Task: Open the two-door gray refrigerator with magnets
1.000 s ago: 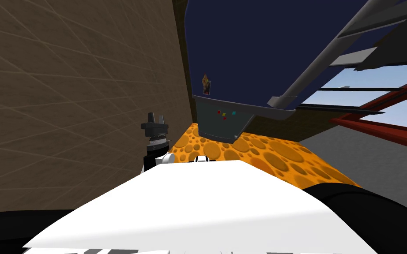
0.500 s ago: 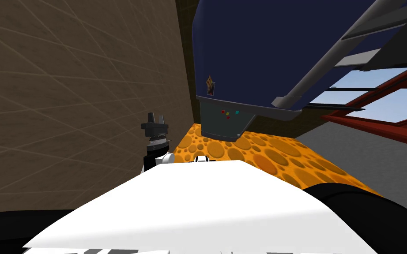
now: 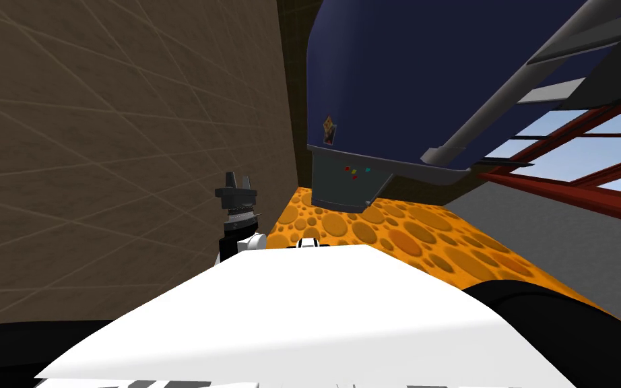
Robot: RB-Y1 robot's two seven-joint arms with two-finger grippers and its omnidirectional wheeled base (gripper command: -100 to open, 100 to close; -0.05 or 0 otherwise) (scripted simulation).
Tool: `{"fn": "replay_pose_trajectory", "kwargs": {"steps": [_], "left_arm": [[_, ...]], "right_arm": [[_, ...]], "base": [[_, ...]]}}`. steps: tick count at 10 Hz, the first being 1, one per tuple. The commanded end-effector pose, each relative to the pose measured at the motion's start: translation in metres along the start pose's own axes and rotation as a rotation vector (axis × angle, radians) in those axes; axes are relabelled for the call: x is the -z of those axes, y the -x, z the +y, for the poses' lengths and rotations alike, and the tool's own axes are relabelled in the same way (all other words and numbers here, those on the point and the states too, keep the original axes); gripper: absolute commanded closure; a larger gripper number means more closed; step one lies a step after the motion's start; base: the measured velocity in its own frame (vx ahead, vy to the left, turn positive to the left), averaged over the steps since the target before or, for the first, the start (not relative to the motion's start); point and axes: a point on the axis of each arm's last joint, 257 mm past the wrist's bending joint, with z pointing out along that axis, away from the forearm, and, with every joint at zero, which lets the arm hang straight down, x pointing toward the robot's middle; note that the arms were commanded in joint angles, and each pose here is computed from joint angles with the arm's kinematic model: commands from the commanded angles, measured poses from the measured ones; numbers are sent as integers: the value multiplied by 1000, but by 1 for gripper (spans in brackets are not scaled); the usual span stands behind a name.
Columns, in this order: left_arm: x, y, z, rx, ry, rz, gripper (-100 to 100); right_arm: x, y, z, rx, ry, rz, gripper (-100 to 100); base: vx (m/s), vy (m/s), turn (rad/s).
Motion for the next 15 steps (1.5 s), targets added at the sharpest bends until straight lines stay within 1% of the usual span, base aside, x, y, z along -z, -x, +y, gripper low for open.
{"fn": "replay_pose_trajectory", "kwargs": {"steps": [1,2,5,6,7,8,9,10,13,14,15], "left_arm": [[0,0,0,0,0,0,0],[0,0,0,0,0,0,0],[0,0,0,0,0,0,0],[0,0,0,0,0,0,0],[0,0,0,0,0,0,0],[0,0,0,0,0,0,0],[0,0,0,0,0,0,0],[0,0,0,0,0,0,0],[0,0,0,0,0,0,0],[0,0,0,0,0,0,0],[0,0,0,0,0,0,0]], "right_arm": [[2,-2,7,-1,21,6,100],[2,-2,7,-1,21,6,100],[7,-9,16,-1,51,28,100],[7,-9,16,-1,51,28,100],[10,-12,21,-1,67,38,100],[10,-12,21,-1,67,38,100],[12,-16,25,-1,82,49,100],[12,-16,25,-1,82,49,100],[18,-22,34,0,113,70,100],[18,-22,34,0,113,70,100],[21,-26,39,1,129,81,100]], "base": [[-17,160,-147],[31,238,-103],[46,272,-112],[18,246,-81],[-6,235,-105],[8,253,-71],[65,279,-132],[69,251,-91],[-4,246,-93],[36,285,-77],[50,295,-129]]}}
